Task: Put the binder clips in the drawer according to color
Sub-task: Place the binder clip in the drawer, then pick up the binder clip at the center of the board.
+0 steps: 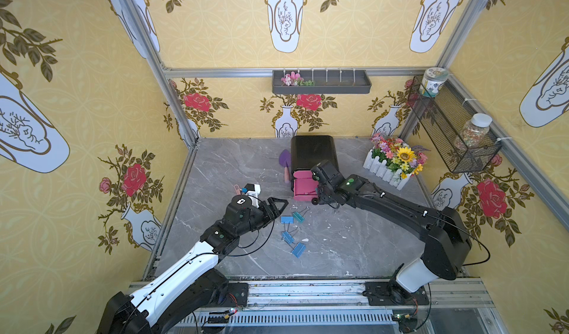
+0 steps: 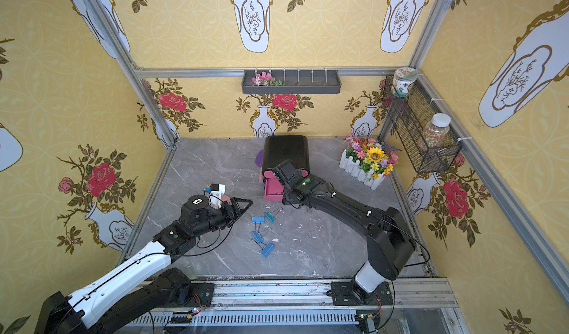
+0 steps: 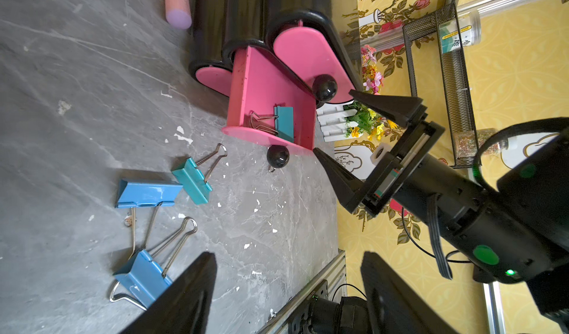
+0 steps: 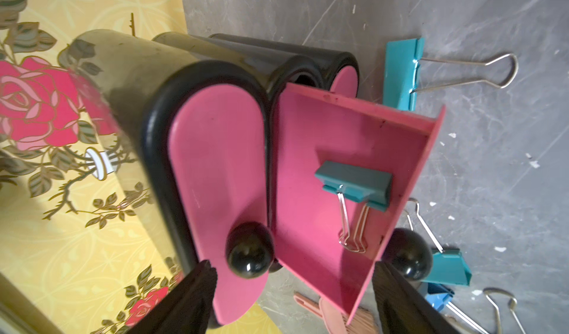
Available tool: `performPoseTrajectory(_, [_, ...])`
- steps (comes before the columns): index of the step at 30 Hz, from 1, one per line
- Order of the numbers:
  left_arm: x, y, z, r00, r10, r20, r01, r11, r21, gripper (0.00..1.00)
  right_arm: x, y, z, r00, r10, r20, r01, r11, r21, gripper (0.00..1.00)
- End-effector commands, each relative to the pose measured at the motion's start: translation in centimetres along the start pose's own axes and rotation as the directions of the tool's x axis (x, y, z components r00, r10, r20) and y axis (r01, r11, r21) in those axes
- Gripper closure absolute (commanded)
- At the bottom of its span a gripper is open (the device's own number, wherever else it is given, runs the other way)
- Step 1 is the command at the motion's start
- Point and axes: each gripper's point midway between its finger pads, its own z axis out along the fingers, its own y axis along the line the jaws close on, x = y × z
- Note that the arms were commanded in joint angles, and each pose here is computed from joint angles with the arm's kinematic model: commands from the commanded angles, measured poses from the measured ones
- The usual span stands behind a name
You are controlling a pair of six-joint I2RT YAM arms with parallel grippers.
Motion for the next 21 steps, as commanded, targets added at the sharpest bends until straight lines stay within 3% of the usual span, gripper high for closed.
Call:
performPoseTrajectory(1, [-0.2, -0.2, 0.0, 1.000, 0.010, 0.006, -0.010, 1.000, 0.002, 0.20, -0.4, 2.0, -1.8, 1.000, -0.014, 0.017, 0.015, 0.998, -0.068, 0.17])
performPoseTrajectory(6, [-0.5, -0.4, 0.0, 1.000, 0.016, 0.011, -0.016, 1.000, -0.002, 0.20, -0.9, 3.3, -4.7, 0.970, -0.244, 0.026, 0.245, 0.964, -0.099, 0.18])
performPoseTrajectory(9, [-0.5, -0.5, 0.2, 1.000, 0.017, 0.008, -0.017, 1.000, -0.009, 0.20, -1.5, 3.3, -6.0, 0.899, -0.437, 0.035, 0.438, 0.893, -0.100, 0.18])
performPoseTrajectory(14, [-0.5, -0.3, 0.3, 1.000, 0.015, 0.000, -0.015, 1.000, -0.022, 0.20, -1.8, 2.6, -7.4, 0.691, -0.722, 0.033, 0.718, 0.681, -0.144, 0.18])
performPoseTrajectory(17, [-0.7, 0.0, 0.1, 1.000, 0.026, 0.010, -0.026, 0.998, -0.051, 0.20, -3.2, 0.2, -7.7, 0.557, -0.830, 0.012, 0.829, 0.556, -0.054, 0.17])
performPoseTrajectory(21, [-0.9, 0.7, -0.1, 1.000, 0.024, 0.013, -0.023, 0.997, -0.079, 0.20, -5.9, -3.8, -7.1, 0.481, -0.877, -0.014, 0.876, 0.480, 0.049, 0.21])
